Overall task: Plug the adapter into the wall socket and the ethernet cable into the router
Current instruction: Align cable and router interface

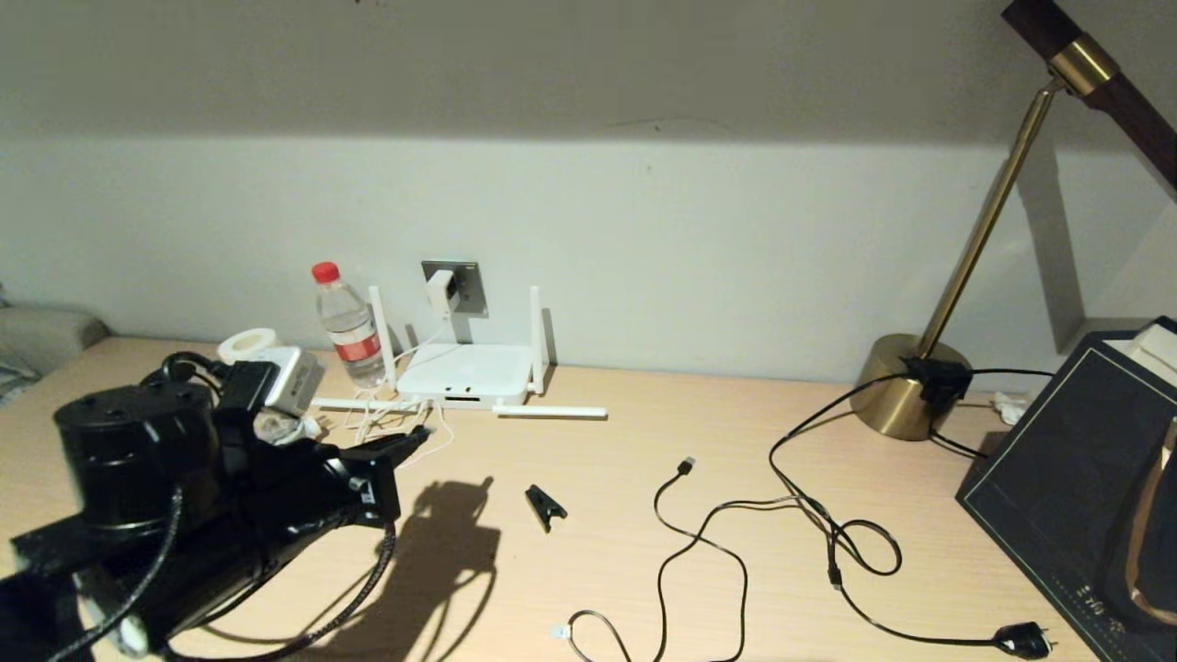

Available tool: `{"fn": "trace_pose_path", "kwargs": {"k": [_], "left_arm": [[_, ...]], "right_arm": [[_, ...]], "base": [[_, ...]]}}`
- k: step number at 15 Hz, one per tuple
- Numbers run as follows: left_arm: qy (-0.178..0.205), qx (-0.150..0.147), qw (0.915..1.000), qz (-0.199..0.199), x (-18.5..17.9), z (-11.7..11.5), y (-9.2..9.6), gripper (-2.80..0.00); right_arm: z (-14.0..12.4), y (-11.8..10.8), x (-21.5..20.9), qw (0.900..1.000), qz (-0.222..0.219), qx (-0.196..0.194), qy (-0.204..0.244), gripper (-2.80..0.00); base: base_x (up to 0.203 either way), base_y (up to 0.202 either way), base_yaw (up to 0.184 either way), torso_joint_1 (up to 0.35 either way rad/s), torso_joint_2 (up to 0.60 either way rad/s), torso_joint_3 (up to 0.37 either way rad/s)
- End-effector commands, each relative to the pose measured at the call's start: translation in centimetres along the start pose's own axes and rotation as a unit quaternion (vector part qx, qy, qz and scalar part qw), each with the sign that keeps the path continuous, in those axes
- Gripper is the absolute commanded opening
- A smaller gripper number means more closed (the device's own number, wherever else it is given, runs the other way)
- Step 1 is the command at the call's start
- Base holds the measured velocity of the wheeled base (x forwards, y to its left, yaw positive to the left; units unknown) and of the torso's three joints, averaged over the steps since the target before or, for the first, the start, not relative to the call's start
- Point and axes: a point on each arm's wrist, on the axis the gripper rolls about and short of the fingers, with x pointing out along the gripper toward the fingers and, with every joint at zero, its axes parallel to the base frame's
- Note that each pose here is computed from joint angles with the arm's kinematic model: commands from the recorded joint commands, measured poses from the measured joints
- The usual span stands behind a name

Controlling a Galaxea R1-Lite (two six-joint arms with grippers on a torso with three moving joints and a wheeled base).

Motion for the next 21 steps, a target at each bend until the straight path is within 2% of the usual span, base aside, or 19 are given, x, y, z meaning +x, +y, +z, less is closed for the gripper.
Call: {"fn": "trace_pose_path", "kwargs": {"k": [1,2,4,7,9,14,18,21], "left_arm": [[0.025,-0.022,0.9994,0.002,1.9,-0.8,0.1,-2.8],[0.033,-0.035,0.9988,0.007,2.2,-1.2,0.4,-2.8],[0.051,-0.043,0.9977,0.013,3.6,-2.2,1.3,-2.8],[0.033,-0.048,0.9981,0.02,6.7,-3.3,3.2,-2.8],[0.017,-0.033,0.9991,0.02,8.4,-3.7,4.3,-2.8],[0.0,-0.029,0.9991,0.03,12.2,-3.9,5.3,-2.8],[-0.032,-0.026,0.9979,0.049,14.4,-5.0,5.7,-2.8],[-0.036,-0.028,0.9973,0.057,15.7,-5.5,6.4,-2.8]], "right_arm": [[-1.0,0.0,0.2,1.0,0.001,0.0,0.018,-2.8],[-1.0,0.0,0.2,1.0,0.001,0.0,0.018,-2.8],[-1.0,0.0,0.2,1.0,0.001,0.0,0.018,-2.8],[-1.0,0.0,0.2,1.0,0.001,0.0,0.018,-2.8],[-1.0,0.0,0.2,1.0,0.001,0.0,0.018,-2.8],[-1.0,0.0,0.2,1.0,0.001,0.0,0.018,-2.8],[-1.0,0.0,0.2,1.0,0.001,0.0,0.018,-2.8],[-1.0,0.0,0.2,1.0,0.001,0.0,0.018,-2.8]], "base": [[0.0,0.0,0.0,0.0,0.0,0.0],[0.0,0.0,0.0,0.0,0.0,0.0],[0.0,0.0,0.0,0.0,0.0,0.0],[0.0,0.0,0.0,0.0,0.0,0.0],[0.0,0.0,0.0,0.0,0.0,0.0],[0.0,0.0,0.0,0.0,0.0,0.0],[0.0,0.0,0.0,0.0,0.0,0.0],[0.0,0.0,0.0,0.0,0.0,0.0]]}}
